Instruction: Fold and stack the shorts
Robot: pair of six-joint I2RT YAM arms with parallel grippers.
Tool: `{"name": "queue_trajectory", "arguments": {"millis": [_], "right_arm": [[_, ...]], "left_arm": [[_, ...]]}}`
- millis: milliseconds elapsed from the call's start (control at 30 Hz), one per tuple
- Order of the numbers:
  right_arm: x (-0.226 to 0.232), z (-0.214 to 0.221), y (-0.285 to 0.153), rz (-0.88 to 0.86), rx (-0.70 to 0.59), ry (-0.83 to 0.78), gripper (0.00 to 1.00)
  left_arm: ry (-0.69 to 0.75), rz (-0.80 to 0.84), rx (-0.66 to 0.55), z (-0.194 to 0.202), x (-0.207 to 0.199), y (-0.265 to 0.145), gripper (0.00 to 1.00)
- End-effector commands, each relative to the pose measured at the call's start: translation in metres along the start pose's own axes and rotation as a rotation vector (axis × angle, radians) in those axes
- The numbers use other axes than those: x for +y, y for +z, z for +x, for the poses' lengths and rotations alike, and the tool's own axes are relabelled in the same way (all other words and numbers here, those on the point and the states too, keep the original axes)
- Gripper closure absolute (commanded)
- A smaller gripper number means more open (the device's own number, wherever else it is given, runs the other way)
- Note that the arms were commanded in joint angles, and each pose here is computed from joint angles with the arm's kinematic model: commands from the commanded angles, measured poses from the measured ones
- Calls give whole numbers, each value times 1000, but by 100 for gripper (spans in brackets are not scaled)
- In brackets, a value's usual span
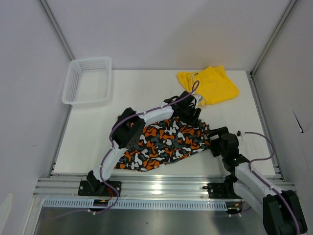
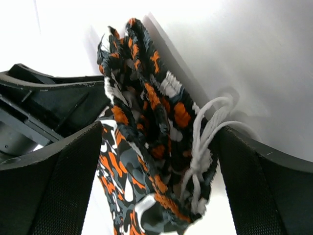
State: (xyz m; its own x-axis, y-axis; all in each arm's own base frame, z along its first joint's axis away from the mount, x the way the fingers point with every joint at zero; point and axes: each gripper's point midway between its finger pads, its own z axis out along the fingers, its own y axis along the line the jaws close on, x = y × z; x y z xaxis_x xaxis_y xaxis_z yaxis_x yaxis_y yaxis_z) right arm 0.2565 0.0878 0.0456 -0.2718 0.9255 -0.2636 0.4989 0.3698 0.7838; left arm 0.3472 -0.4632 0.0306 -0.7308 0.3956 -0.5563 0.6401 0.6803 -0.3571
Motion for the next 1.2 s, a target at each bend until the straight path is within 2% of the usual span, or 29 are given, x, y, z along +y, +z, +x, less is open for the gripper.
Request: {"name": "queue_trajectory", "arguments": {"millis": [0,267,333,567,600,667,767,833,867,933,967,1067,1133,1167], "right_arm": [[-19,2,6,83,19,-64,4],[-15,18,16,115,170,-166,4],[-14,18,16,110,172,-163,6],[-15,11,11,94,142,-137,39],[-14,10,9,86,144,-143,53],[-16,10,8,99,149,-150,70],[-22,11,3,129,164,-169,88],[-23,9,-1,150,165,-189,91],[-23,8,-2,153,163,-199,96],[-26,6,-7,175,162,-235,100],[-18,2,-7,170,150,-252,100],[-14,-9,-10,203,120,-329,100],[-11,-9,-11,208,124,-373,100],[-8,-8,-10,206,133,-407,100]], "left_arm": [[-19,5,42,13,4,9,39],[-18,8,44,14,4,9,39],[-18,8,44,14,4,9,39],[-16,8,43,13,3,8,39],[-16,10,43,14,3,9,40],[-15,13,44,14,3,8,40],[0,8,38,17,2,4,40],[30,23,-28,-2,-9,-14,40],[37,6,-13,11,-5,-15,39],[67,9,-94,-10,-15,-41,38],[62,-14,-73,3,-8,-44,37],[68,-13,-111,3,-14,-72,36],[77,6,-187,-14,-25,-99,34],[65,4,-174,-3,-23,-102,34]]}}
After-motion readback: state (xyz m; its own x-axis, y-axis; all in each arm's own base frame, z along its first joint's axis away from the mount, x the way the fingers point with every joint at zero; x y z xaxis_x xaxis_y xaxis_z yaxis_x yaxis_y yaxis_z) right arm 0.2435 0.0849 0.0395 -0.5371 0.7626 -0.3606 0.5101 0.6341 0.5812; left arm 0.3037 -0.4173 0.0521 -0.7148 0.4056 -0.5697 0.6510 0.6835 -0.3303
